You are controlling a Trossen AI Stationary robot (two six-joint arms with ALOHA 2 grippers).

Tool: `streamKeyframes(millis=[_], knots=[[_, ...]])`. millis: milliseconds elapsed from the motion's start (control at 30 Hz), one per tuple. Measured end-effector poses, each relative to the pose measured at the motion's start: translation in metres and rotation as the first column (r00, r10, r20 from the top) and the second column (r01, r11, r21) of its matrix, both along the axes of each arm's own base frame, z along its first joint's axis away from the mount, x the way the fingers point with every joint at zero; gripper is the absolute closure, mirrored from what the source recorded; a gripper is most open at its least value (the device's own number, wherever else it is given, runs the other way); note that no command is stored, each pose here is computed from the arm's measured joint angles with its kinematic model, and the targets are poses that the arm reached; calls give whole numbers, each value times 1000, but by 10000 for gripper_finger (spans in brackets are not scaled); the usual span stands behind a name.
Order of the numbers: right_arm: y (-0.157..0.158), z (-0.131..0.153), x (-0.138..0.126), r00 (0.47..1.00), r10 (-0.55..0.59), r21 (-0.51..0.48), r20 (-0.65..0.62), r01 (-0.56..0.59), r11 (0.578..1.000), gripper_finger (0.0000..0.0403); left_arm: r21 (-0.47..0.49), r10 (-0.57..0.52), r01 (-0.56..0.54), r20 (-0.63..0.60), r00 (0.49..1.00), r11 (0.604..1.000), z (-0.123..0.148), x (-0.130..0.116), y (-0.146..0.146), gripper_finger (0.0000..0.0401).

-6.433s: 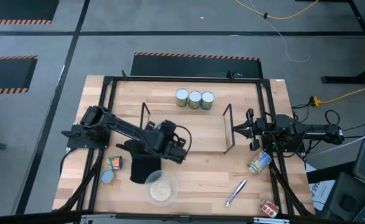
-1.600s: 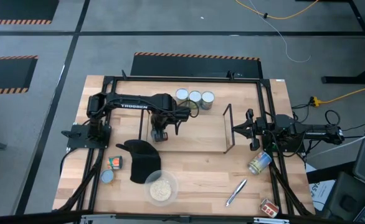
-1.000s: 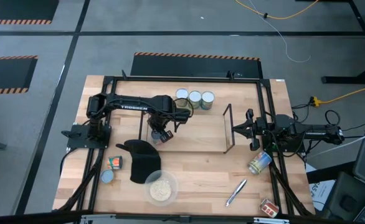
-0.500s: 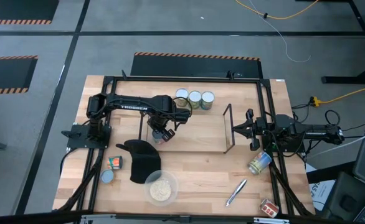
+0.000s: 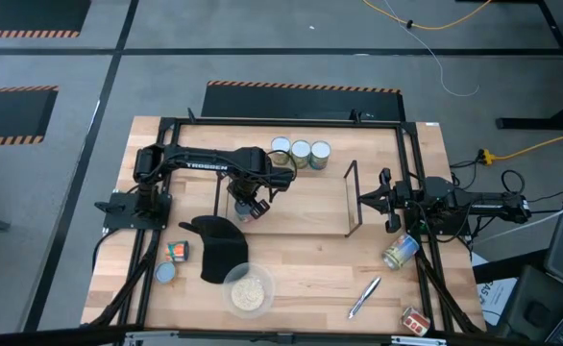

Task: Pick and place cans onto a shelf
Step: Put the canned mixed fruit on the shelf, then put the small canned oranges on the shelf

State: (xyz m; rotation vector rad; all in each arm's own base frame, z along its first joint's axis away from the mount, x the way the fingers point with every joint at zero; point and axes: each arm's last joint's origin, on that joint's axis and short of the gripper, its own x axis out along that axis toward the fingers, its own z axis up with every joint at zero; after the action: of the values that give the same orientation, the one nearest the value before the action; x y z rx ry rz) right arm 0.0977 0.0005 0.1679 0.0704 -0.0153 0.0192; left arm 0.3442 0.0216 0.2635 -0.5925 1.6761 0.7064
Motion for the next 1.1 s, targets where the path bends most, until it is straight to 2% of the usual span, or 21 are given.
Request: streamKeyframes(millis=[333, 800, 1100], knots=[[0, 0, 0, 1000, 0, 0, 0, 0, 1000, 357, 8, 0, 0, 0, 1000, 1000, 0, 0, 0, 308], [0, 0, 0, 1000, 0, 0, 0, 0, 1000, 357, 8, 0, 0, 2, 1000, 1000, 1, -1, 0, 307], [0, 0, 0, 1000, 0, 0, 0, 0, 1000, 357, 39, -6, 2, 101, 995, 999, 29, -15, 0, 307]])
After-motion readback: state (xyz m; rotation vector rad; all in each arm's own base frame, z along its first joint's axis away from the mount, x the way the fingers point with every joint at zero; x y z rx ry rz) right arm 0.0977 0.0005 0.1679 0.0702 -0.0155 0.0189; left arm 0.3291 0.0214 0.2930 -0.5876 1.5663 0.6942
